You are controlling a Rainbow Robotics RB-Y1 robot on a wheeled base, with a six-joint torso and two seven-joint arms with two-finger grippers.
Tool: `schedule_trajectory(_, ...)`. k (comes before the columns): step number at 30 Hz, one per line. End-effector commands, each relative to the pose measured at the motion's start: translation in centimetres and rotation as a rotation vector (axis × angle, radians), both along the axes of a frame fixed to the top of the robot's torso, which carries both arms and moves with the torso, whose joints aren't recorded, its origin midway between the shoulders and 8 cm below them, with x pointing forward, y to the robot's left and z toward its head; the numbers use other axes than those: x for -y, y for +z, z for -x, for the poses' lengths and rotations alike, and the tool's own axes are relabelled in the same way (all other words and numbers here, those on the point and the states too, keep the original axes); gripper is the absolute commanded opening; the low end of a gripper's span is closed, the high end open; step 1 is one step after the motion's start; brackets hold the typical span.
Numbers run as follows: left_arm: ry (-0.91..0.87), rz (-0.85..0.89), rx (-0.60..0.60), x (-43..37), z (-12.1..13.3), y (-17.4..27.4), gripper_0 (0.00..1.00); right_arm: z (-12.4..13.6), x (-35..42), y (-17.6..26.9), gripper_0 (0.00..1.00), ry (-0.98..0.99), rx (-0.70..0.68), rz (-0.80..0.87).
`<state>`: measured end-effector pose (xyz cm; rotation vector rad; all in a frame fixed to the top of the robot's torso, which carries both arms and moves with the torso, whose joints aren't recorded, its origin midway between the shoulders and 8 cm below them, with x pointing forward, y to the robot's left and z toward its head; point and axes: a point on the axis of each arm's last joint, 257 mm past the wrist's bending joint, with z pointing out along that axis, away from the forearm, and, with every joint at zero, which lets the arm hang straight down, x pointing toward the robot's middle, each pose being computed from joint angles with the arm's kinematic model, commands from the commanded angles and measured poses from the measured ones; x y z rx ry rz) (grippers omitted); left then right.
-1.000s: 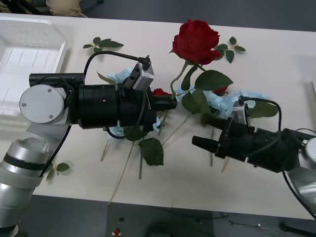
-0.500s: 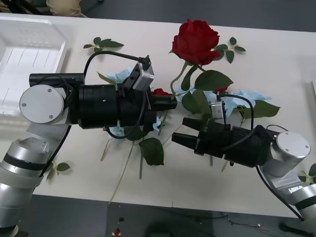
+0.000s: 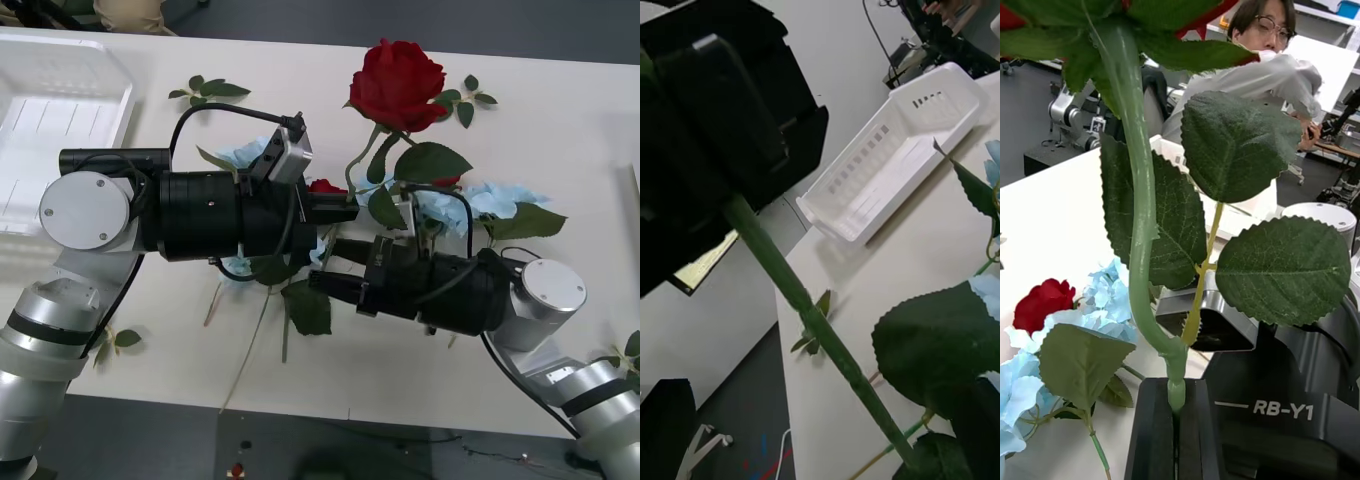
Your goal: Put the red flowers into the right box and the blue flowers into the left box
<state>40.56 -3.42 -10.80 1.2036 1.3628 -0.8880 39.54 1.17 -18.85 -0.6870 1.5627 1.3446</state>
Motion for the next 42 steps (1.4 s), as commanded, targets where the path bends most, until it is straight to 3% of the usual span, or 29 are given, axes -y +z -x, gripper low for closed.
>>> schedule_trajectory(1,-0.028,0.012,0.089,0.6,0.8,1.9,0.0,-0.4,-1.8,2.1,1.0,0.004,0.04,-0.036)
schedule_trajectory(8,-0.028,0.012,0.089,0.6,0.8,1.9,0.0,-1.0,-3.2,1.4,1.0,0.005,0.032,-0.019)
schedule_trajectory(9,-0.028,0.012,0.089,0.6,0.8,1.9,0.0,-1.2,-3.2,1.4,0.87,0.003,0.031,-0.019)
schedule_trajectory(11,-0.028,0.012,0.089,0.6,0.8,1.9,0.0,-1.4,-3.3,1.3,0.49,-0.001,0.026,-0.018)
schedule_trajectory(13,-0.028,0.012,0.089,0.6,0.8,1.9,0.0,-1.4,-3.4,1.2,0.28,-0.002,0.026,-0.018)
schedule_trajectory(16,-0.028,0.012,0.089,0.6,0.8,1.9,0.0,-1.6,-3.4,1.3,0.08,-0.006,0.028,-0.018)
schedule_trajectory(19,-0.028,0.012,0.089,0.6,0.8,1.9,0.0,-1.6,-3.5,1.4,0.0,-0.007,0.03,-0.017)
schedule_trajectory(28,-0.028,0.012,0.089,0.6,0.8,1.9,0.01,-1.8,-3.5,1.4,0.0,-0.011,0.032,-0.014)
schedule_trajectory(30,-0.028,0.012,0.089,0.6,0.8,1.9,0.5,-1.7,-3.6,1.4,0.0,-0.011,0.032,-0.015)
schedule_trajectory(31,-0.028,0.012,0.089,0.6,0.8,1.9,0.8,-1.8,-3.5,1.3,0.0,-0.011,0.032,-0.012)
schedule_trajectory(33,-0.028,0.012,0.089,0.6,0.8,1.9,1.0,-1.8,-3.6,1.4,0.0,-0.012,0.032,-0.014)
schedule_trajectory(42,-0.028,0.012,0.089,0.6,0.8,1.9,1.0,-1.9,-3.5,1.3,0.0,-0.017,0.032,-0.013)
